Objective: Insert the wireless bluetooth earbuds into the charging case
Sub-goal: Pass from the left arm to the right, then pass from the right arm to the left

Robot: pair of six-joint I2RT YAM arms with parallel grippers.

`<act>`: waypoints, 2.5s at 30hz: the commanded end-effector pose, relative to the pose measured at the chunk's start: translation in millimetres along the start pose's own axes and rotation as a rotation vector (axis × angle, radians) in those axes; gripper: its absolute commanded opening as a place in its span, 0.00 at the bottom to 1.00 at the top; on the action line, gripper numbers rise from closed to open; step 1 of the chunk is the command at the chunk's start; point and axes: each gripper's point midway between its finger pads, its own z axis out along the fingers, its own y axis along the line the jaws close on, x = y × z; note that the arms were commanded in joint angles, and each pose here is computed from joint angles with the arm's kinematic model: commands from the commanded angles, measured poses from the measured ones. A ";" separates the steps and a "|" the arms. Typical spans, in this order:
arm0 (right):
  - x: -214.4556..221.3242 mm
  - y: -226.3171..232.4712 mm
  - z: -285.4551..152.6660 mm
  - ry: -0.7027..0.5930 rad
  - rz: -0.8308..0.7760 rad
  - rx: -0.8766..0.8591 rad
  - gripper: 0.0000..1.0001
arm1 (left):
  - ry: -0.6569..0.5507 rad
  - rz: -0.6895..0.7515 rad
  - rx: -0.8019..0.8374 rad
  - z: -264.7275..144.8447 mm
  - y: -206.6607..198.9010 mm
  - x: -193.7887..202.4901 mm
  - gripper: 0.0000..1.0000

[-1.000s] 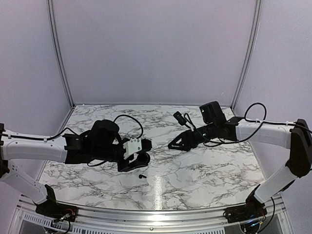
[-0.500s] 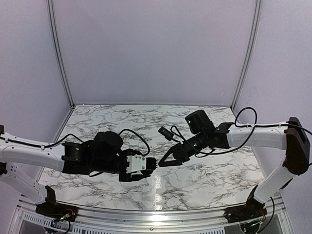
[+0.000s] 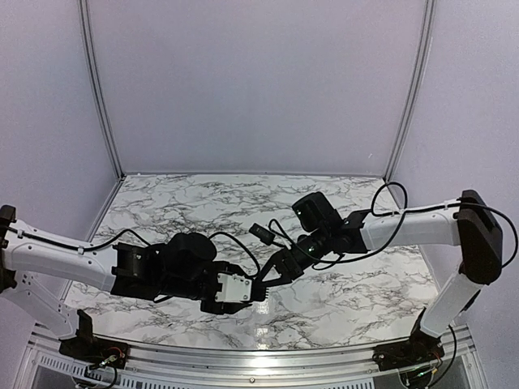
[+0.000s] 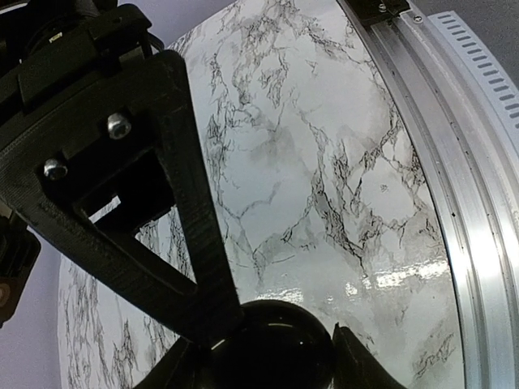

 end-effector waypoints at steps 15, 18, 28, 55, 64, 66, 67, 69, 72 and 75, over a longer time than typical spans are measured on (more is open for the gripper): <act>-9.1 12.2 23.7 0.008 -0.028 -0.054 0.14 | 0.041 0.042 -0.037 2.8 3.7 -4.1 0.27; -11.1 13.5 23.0 0.001 -0.034 -0.053 0.08 | 0.052 0.029 -0.062 1.1 8.0 -2.1 0.30; -24.1 17.0 9.0 -0.063 -0.065 -0.041 0.05 | -0.008 -0.073 -0.248 -30.0 36.7 -3.8 0.72; -109.2 65.8 -58.9 -0.616 -0.256 0.085 0.07 | -0.300 -0.570 -0.645 -65.5 119.2 -24.3 0.83; -102.6 60.6 -50.0 -0.580 -0.247 0.080 0.08 | -0.400 -0.567 -0.603 -69.4 117.4 -41.7 0.75; -101.7 60.4 -49.2 -0.576 -0.246 0.080 0.08 | -0.407 -0.566 -0.599 -68.8 117.0 -43.2 0.74; -101.5 60.6 -49.0 -0.575 -0.247 0.078 0.08 | -0.408 -0.566 -0.600 -68.9 117.1 -43.4 0.74; -100.5 60.4 -47.5 -0.571 -0.246 0.077 0.08 | -0.410 -0.565 -0.601 -68.4 118.2 -44.8 0.74; -99.2 61.5 -45.4 -0.564 -0.244 0.066 0.08 | -0.403 -0.562 -0.601 -65.1 118.5 -44.9 0.73; -98.0 63.1 -43.4 -0.558 -0.244 0.055 0.08 | -0.396 -0.566 -0.605 -63.6 118.2 -43.1 0.72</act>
